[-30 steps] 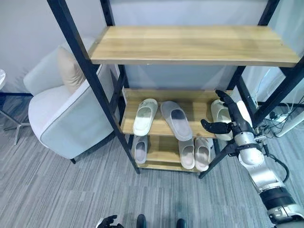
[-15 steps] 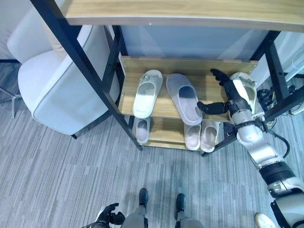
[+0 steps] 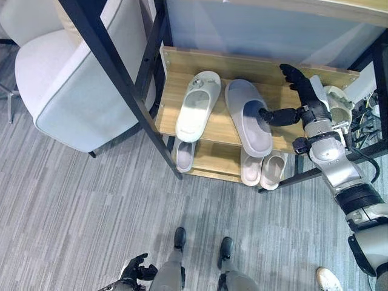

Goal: Arrange the slippers neatly on the shoe rack.

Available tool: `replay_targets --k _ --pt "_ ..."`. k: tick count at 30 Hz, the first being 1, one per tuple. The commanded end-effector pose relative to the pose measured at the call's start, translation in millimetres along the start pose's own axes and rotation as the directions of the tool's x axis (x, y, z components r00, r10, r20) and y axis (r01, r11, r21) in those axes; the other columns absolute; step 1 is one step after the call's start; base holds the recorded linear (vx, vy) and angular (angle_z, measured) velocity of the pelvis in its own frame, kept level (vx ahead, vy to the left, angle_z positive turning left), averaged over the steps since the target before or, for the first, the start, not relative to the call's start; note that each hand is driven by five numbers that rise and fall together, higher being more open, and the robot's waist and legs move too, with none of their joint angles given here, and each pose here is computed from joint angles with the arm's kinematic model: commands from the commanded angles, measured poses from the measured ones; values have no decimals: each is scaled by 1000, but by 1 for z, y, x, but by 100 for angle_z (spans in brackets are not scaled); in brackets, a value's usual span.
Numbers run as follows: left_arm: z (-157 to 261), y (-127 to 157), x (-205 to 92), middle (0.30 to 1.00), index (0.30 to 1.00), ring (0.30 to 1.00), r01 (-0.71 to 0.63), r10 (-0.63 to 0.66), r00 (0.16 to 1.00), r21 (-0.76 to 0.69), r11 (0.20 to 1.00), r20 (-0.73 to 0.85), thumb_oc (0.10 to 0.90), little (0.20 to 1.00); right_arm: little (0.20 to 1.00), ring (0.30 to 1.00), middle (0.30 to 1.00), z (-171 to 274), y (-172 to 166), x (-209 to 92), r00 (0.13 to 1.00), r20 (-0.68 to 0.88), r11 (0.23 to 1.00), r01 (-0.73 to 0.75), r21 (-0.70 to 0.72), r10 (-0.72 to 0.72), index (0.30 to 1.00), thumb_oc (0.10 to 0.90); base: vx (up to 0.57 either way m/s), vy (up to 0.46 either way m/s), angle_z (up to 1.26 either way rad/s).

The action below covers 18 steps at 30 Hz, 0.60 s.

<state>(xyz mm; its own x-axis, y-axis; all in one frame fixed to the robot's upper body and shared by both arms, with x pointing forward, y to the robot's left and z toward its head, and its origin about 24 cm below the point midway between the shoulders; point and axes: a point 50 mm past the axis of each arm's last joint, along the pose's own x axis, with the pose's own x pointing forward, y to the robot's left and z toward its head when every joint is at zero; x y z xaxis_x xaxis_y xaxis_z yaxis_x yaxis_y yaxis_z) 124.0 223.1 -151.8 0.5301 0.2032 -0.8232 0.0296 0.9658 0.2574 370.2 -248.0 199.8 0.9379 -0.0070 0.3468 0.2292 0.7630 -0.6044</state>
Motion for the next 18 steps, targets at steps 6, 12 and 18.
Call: replay_targets --k 6,12,18 --pt "5 -7 1 900 900 900 22 -23 999 20 1000 23 800 900 455 455 455 50 -45 21 963 204 984 167 54 -175 455 504 23 -10 11" --pt "11 -8 2 900 900 900 26 -28 999 45 999 45 800 900 300 300 300 46 -49 17 955 204 977 209 53 -215 300 400 18 -3 3" --pt "14 -11 3 900 900 900 9 -11 999 39 999 47 800 900 300 300 300 27 -33 -20 934 192 949 272 162 -301 300 400 34 -4 6"
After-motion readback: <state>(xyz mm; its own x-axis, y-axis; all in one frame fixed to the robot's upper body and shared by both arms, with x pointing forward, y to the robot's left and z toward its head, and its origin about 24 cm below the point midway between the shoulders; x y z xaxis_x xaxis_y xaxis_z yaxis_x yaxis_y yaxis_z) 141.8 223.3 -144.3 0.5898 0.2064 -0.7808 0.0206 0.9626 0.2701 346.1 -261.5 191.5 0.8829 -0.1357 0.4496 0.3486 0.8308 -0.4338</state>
